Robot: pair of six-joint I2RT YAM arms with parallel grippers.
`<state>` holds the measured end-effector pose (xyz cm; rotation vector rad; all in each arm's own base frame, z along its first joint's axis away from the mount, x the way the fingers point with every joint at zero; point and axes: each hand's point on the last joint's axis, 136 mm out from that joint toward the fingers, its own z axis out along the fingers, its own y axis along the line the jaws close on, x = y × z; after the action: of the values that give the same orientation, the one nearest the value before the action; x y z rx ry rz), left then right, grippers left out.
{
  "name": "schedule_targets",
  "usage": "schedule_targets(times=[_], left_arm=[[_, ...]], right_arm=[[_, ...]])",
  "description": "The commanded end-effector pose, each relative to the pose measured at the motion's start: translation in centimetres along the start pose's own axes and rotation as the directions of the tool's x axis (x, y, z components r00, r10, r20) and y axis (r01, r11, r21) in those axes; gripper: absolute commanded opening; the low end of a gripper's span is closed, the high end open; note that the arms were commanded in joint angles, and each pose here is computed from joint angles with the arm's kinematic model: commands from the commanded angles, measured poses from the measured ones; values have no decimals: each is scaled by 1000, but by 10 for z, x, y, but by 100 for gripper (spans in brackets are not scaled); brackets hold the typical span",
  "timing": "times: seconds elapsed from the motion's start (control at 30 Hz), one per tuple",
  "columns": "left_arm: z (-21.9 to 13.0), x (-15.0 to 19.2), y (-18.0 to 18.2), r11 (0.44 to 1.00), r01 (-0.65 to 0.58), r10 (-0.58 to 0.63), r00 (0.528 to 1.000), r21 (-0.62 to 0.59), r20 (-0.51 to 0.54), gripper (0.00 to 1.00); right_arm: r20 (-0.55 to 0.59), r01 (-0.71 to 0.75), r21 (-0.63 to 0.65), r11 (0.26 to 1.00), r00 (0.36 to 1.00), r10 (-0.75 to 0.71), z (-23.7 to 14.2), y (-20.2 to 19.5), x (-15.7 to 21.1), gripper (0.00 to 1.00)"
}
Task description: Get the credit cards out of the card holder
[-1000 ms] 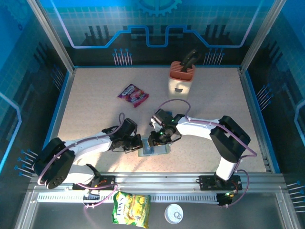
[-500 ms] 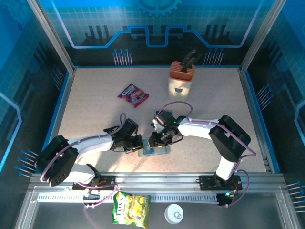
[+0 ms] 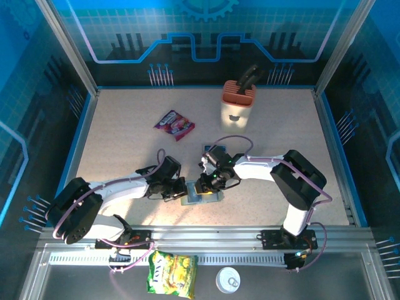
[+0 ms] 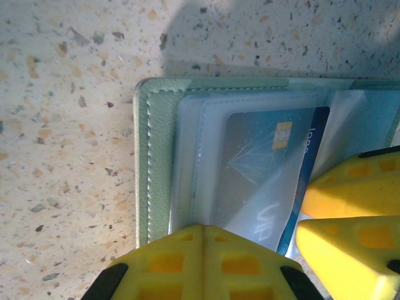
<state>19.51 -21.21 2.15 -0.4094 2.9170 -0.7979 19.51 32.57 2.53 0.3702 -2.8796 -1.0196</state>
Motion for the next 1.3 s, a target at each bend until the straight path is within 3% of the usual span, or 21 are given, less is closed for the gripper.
schedule_targets(times=[0.0,0.23,0.4,0.73,1.27], left_arm=[[3,6,13,999,4,-5,1000,-45,-17,0],[4,7,14,999,5,-6,1000,-49,-22,0],[4,7,14,999,6,-8,1000,-53,-27,0],[6,8,16,998,12,-14,999,-56,-30,0],[7,9,18,998,14,-17,999,-67,-37,0]], right_arm=[[-28,-38,-8,999,999,37,7,-9,4,29],[-26,-43,-20,999,999,42,6,-7,3,28],[-41,-47,60,997,998,49,6,-21,7,28],[-21,-46,-89,995,999,44,2,6,1,28],[33,-19,-152,988,999,25,-16,22,-9,21]])
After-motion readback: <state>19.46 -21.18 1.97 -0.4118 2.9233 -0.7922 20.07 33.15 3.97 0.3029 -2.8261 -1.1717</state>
